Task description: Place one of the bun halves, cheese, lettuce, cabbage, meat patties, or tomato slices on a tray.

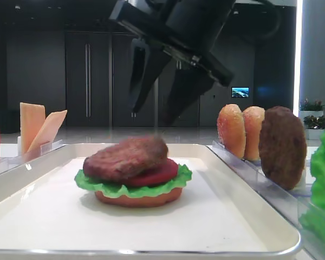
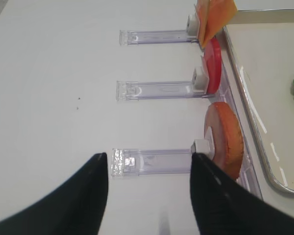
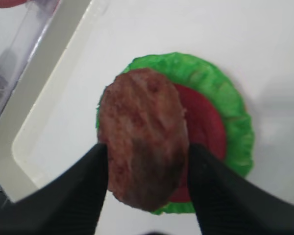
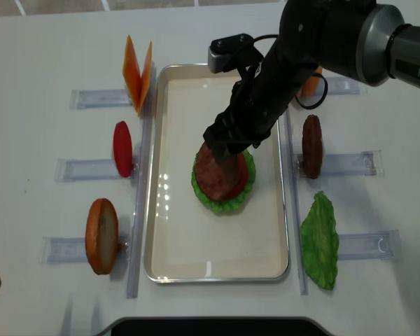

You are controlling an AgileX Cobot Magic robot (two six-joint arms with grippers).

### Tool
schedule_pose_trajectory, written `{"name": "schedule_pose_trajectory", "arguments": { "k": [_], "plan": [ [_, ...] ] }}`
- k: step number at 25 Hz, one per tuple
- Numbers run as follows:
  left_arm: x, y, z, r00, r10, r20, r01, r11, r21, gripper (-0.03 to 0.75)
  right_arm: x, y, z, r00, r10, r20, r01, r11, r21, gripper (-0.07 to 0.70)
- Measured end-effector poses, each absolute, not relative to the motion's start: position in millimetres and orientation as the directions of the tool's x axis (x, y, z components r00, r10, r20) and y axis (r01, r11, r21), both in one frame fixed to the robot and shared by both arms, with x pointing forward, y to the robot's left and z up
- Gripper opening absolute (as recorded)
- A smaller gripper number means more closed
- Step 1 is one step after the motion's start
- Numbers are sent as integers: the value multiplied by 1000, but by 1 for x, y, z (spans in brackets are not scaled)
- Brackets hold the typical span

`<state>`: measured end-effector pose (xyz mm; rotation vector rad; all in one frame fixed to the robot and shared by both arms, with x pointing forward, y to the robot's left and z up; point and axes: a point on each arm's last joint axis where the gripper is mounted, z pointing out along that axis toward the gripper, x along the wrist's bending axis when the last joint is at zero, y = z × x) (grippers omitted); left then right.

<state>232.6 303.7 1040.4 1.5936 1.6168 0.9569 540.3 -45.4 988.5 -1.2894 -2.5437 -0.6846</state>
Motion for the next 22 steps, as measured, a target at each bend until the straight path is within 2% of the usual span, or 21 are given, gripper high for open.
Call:
{"name": "schedule_pose_trajectory", "arguments": {
  "k": [2,8,10,13,16,18,20,22],
  "plan": [
    [233,304,1040,-35,999,35,512,-13,859,408,546,-49,1006,-608,732,309,791,520,323,370],
    [233,304,1040,-35,999,35,512,-13,859,408,559,-63,1095,-537,834,130,803,458,382,375],
    [233,304,1040,-35,999,35,512,-13,859,408,562,-69,1106,-516,853,75,801,449,396,375],
    [233,304,1040,-35,999,35,512,-13,859,408,573,-87,1104,-467,884,32,825,423,374,375],
    [233,304,1040,-35,999,35,512,-13,859,408,606,-147,1101,-315,949,10,884,289,367,375],
    [233,304,1040,-35,999,35,512,-13,859,408,627,-211,1100,-153,988,1,920,142,366,375],
    [233,304,1040,-35,999,35,512,-13,859,408,636,-266,1100,-15,1000,1,931,14,365,375],
    [233,304,1040,-35,999,35,512,-13,859,408,637,-306,1099,72,997,-4,930,-66,362,375]
  ]
}}
